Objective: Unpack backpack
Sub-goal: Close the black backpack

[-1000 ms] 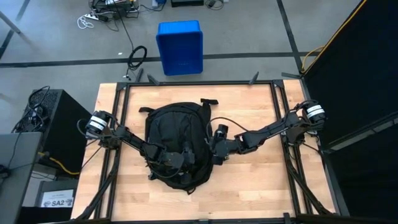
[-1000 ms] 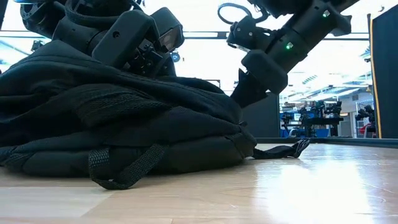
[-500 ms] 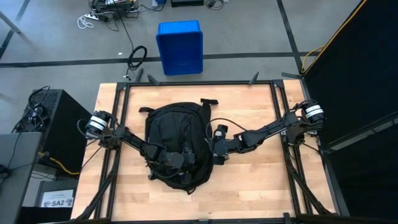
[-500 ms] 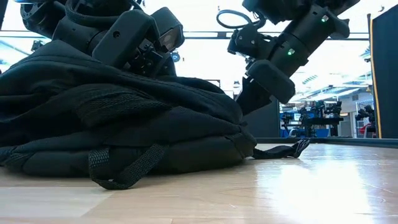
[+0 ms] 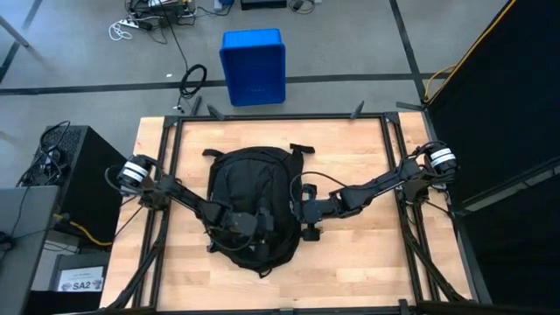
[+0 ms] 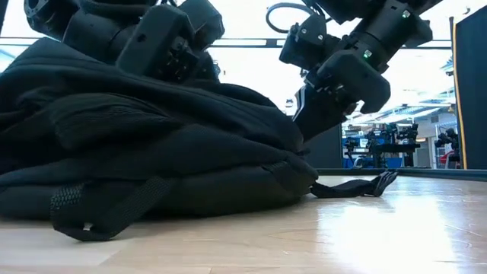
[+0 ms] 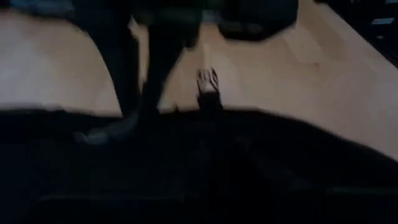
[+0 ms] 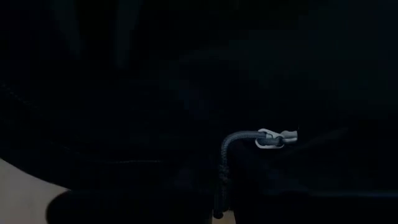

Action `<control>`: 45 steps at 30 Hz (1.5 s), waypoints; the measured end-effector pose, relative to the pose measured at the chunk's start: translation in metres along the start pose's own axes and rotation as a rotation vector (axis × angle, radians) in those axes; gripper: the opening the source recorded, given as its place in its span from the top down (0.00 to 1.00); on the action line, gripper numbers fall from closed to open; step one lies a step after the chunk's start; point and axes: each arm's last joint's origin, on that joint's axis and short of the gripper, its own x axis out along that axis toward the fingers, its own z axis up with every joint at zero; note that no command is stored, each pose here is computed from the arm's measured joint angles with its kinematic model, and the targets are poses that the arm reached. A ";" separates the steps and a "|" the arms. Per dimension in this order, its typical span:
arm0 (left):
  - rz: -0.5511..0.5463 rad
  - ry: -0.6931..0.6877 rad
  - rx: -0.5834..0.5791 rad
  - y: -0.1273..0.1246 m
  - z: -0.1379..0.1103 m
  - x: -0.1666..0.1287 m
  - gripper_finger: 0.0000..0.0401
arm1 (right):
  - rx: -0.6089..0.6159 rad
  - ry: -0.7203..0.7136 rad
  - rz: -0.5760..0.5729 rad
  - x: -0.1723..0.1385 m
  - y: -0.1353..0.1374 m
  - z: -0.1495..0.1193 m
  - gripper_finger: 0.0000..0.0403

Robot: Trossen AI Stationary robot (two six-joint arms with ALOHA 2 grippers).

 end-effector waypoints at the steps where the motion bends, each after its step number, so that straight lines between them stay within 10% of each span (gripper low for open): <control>1: 0.010 -0.024 0.011 0.000 0.004 -0.001 0.88 | -0.001 -0.001 -0.006 0.000 0.000 0.000 0.99; 20: 0.124 -0.022 0.070 0.030 0.019 0.000 0.59 | 0.005 -0.097 0.005 -0.018 0.006 0.012 1.00; 36: 0.161 0.028 0.177 0.023 0.032 0.034 0.60 | 0.012 -0.154 0.038 -0.038 0.014 0.019 1.00; 45: 0.172 0.062 0.187 0.023 0.027 0.034 0.84 | 0.005 -0.108 0.006 -0.038 0.012 0.015 1.00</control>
